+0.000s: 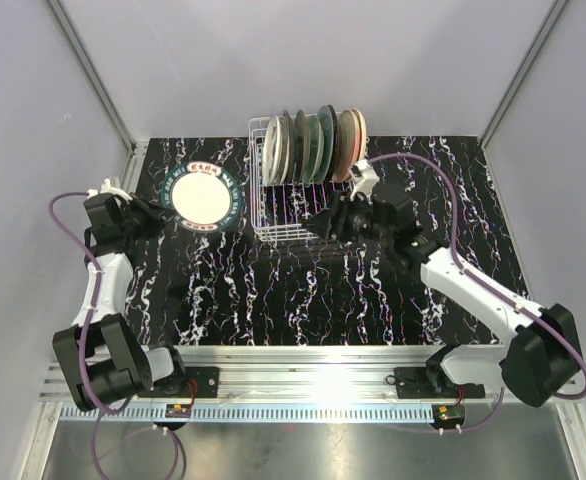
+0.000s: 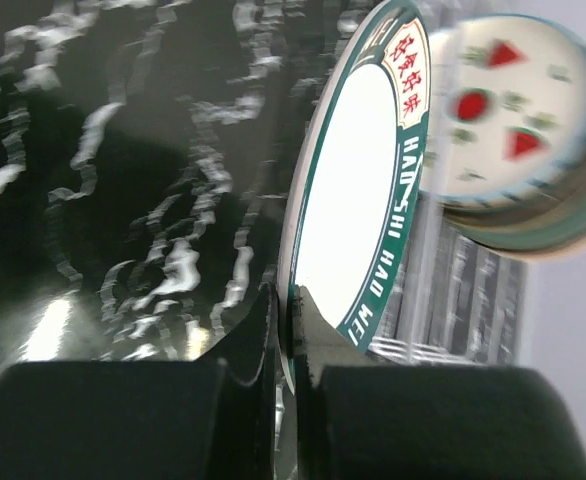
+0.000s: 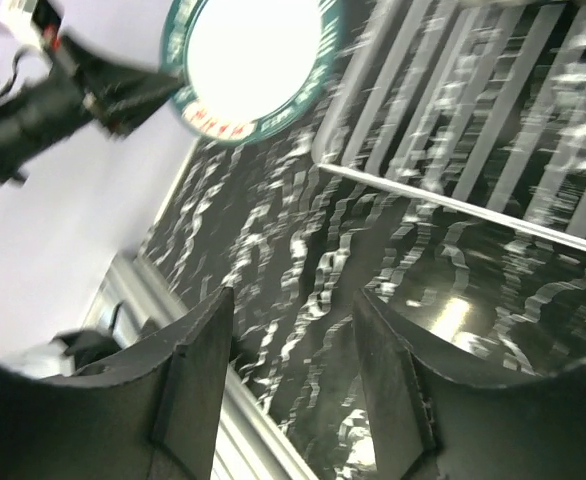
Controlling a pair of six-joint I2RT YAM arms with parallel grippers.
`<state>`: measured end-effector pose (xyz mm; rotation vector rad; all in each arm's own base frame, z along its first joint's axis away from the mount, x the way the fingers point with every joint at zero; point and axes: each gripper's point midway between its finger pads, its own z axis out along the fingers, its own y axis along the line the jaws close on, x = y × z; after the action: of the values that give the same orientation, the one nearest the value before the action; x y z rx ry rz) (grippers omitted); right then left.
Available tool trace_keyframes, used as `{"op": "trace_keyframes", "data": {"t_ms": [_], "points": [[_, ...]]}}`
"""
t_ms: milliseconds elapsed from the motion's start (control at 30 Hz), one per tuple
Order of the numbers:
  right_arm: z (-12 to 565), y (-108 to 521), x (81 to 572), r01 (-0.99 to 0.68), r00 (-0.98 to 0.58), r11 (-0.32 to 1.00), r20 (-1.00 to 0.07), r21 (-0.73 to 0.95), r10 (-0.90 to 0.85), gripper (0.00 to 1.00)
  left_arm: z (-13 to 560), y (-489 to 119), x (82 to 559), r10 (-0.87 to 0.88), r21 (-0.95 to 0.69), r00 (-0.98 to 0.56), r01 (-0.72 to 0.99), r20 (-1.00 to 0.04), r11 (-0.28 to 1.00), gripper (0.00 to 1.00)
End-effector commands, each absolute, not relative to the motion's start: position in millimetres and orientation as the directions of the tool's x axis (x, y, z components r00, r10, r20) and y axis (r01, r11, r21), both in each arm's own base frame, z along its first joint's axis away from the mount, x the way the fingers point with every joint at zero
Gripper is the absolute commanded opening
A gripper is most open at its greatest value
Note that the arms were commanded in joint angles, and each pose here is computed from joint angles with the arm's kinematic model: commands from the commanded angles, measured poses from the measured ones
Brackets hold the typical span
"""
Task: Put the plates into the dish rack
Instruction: Grab a plate with the left arm, then pass the plate from the left arm to the right
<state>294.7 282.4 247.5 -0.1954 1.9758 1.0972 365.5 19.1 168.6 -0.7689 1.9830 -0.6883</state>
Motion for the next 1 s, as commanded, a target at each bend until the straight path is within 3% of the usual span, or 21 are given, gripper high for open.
{"op": "trace_keyframes", "data": {"t_ms": [0,233,433,567,733,867,967], "points": [[291,318,287,-0.637,-0.579,0.485,-0.787,0.599,0.211,0.59,256,-7,373,-0.65,-0.719,-0.351,0.115,-0.675,0.685,0.0],[303,346,316,-0.637,-0.581,0.471,-0.782,0.61,0.228,0.65,309,-34,351,-0.579,-0.636,-0.263,0.339,-0.772,0.693,0.0],[319,352,345,-0.633,-0.531,0.527,-0.814,0.567,0.238,0.7,326,-90,332,-0.516,-0.634,-0.376,0.545,-0.77,0.548,0.0],[324,358,351,-0.638,-0.528,0.519,-0.814,0.569,0.243,0.74,326,-115,322,-0.432,-0.586,-0.397,0.599,-0.81,0.546,0.0],[309,341,363,-0.568,-0.511,0.614,-0.82,0.548,0.258,0.73,327,-127,313,-0.417,-0.578,-0.404,0.625,-0.815,0.525,0.0],[312,345,350,-0.621,-0.508,0.56,-0.826,0.549,0.247,0.64,325,-133,311,-0.414,-0.589,-0.422,0.637,-0.807,0.498,0.0],[316,348,338,-0.662,-0.509,0.509,-0.828,0.55,0.233,0.5,321,-132,314,-0.417,-0.594,-0.425,0.626,-0.803,0.506,0.0]]}}
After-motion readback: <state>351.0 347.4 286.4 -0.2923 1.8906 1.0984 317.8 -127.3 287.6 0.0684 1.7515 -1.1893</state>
